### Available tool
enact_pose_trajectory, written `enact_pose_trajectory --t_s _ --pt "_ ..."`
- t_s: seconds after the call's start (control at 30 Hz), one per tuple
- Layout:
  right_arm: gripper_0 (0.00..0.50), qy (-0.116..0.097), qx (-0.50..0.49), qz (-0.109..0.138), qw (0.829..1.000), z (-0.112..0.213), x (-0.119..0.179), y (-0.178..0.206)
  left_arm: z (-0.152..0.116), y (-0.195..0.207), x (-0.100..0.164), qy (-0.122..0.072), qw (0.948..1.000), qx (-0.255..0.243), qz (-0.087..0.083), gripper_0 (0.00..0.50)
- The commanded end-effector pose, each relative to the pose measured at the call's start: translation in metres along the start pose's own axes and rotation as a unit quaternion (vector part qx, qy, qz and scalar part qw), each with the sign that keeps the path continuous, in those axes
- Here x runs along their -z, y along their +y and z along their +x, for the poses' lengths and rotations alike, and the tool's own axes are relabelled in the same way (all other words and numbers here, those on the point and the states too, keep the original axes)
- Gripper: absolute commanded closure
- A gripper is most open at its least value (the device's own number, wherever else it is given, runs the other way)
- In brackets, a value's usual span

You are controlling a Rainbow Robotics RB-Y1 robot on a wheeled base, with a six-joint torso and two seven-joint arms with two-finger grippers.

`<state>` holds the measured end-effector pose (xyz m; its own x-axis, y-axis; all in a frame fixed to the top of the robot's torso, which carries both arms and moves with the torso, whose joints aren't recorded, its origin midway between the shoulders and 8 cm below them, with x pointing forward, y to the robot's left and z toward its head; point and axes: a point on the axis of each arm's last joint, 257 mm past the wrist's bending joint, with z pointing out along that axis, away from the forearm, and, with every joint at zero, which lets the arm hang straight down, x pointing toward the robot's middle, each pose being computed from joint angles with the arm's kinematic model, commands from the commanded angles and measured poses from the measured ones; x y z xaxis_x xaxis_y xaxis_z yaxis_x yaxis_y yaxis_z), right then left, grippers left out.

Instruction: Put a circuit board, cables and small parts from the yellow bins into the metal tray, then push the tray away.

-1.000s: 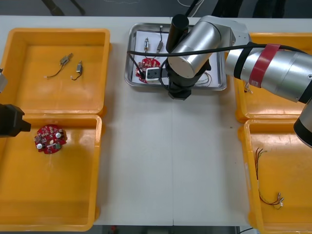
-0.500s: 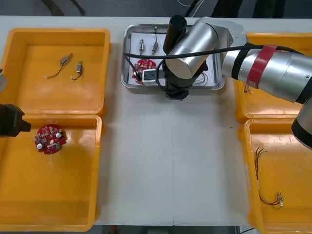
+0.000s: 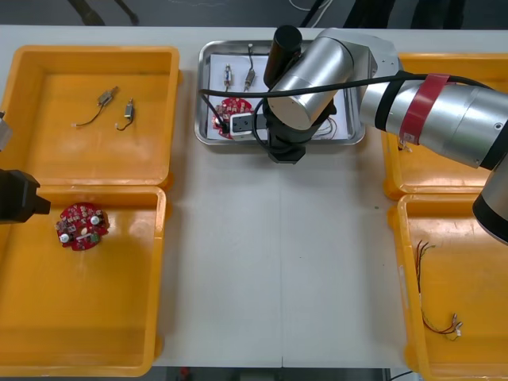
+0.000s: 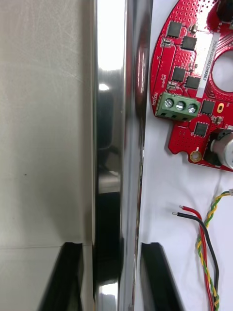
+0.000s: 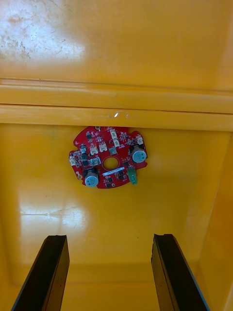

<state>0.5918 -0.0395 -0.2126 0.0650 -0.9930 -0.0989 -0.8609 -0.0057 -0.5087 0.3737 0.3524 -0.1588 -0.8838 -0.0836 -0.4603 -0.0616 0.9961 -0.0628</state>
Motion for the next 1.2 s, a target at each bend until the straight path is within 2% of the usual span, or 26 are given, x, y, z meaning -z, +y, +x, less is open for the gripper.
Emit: enact_pose_trajectory --t_s 0.03,0.17,0.27,0.43,0.67,1.0,1.2 --pt "0.0 -0.024 0.038 0.024 0.999 -0.034 0.02 -0.02 -0.002 0.016 0.012 -0.011 0.9989 -0.038 -0.027 0.0" --pt "0.0 -0.028 0.037 0.017 0.999 -0.04 0.026 -0.019 -0.002 0.016 0.012 -0.011 0.9989 -0.038 -0.027 0.0" --pt "0.0 -0.029 0.027 -0.002 0.999 -0.044 0.039 -0.016 -0.002 0.016 0.012 -0.011 0.9989 -0.038 -0.027 0.0" --pt "0.0 -0.037 0.004 -0.055 0.998 -0.047 0.064 0.0 -0.002 0.016 0.012 -0.011 0.9989 -0.038 -0.027 0.0" --pt "0.0 -0.028 0.016 -0.095 0.995 -0.039 0.092 0.023 -0.002 0.016 0.012 -0.011 0.9989 -0.038 -0.027 0.0" --pt "0.0 0.0 -0.011 -0.151 0.988 0.013 0.135 0.056 -0.002 0.016 0.012 -0.011 0.9989 -0.038 -0.027 0.0" --pt "0.0 0.025 -0.047 -0.146 0.988 0.055 0.169 0.077 -0.002 0.016 0.012 -0.011 0.9989 -0.038 -0.027 0.0"
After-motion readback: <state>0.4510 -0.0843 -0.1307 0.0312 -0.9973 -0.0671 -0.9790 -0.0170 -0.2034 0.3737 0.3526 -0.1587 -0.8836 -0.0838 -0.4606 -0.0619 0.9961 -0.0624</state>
